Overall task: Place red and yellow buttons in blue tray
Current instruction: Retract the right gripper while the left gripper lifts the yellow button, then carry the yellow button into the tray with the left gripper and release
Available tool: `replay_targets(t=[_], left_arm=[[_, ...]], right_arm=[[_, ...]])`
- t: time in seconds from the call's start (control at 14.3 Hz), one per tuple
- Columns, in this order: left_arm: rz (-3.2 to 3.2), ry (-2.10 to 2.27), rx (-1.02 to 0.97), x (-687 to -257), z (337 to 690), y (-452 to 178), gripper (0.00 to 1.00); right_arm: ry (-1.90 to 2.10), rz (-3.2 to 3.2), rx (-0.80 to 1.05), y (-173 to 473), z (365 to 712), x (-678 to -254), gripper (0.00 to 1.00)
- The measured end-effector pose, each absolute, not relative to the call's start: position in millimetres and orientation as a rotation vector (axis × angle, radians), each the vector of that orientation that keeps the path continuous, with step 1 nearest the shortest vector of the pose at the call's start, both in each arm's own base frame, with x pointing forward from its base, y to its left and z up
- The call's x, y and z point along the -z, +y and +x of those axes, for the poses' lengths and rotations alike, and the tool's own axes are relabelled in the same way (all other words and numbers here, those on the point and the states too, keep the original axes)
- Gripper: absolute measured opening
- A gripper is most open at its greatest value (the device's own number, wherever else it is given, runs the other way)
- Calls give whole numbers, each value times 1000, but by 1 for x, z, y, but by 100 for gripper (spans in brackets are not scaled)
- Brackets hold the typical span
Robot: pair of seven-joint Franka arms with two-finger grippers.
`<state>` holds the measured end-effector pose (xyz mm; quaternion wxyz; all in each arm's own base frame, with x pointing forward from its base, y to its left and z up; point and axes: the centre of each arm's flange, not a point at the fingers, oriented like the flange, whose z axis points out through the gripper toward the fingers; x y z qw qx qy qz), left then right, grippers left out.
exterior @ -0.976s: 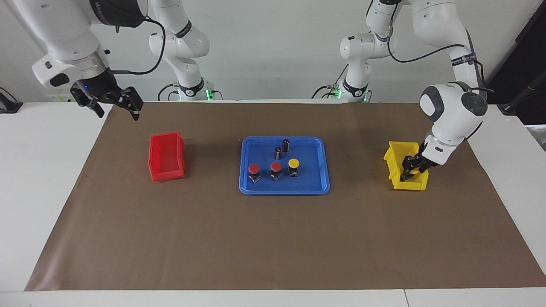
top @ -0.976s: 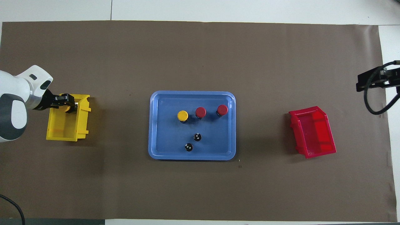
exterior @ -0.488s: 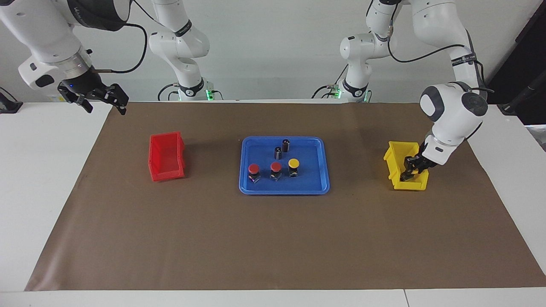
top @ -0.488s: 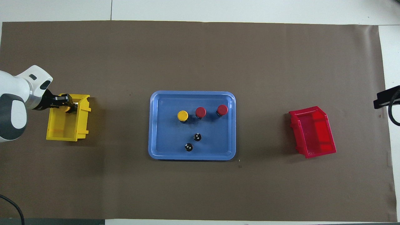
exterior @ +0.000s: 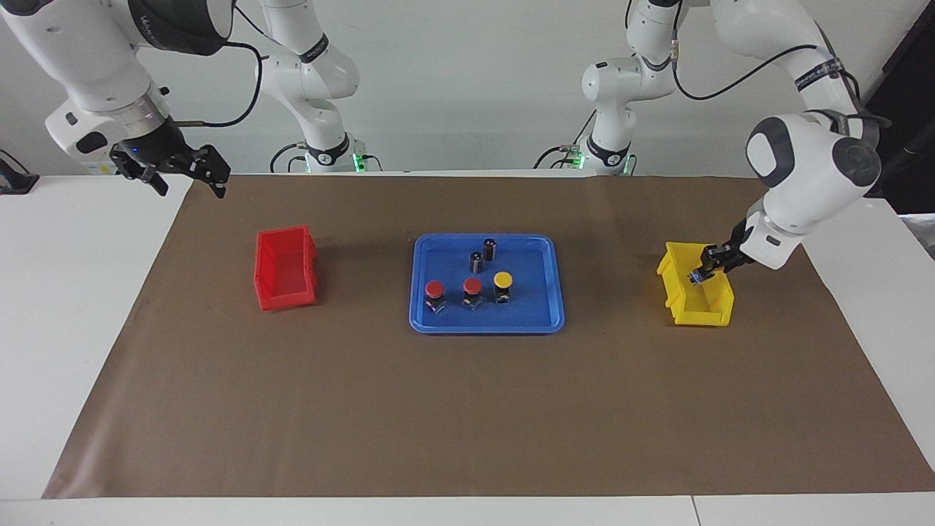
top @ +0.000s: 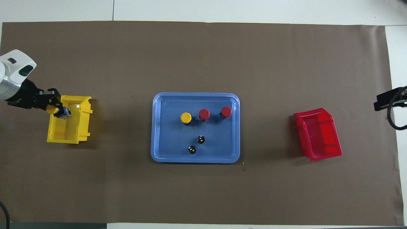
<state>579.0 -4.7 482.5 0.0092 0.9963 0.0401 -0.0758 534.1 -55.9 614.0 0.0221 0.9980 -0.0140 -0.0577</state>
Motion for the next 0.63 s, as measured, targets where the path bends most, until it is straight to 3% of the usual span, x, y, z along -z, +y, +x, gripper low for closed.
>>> replay_targets(t=[0.21,0.63], left_arm=[[3114,283,192,-508,576,-85,43],[3043,425,107,-455,534,-278,43]], right_arm=[[-36,3092,179,-53,534,-614,100],[-36,3092,181,-53,534,-613,100]])
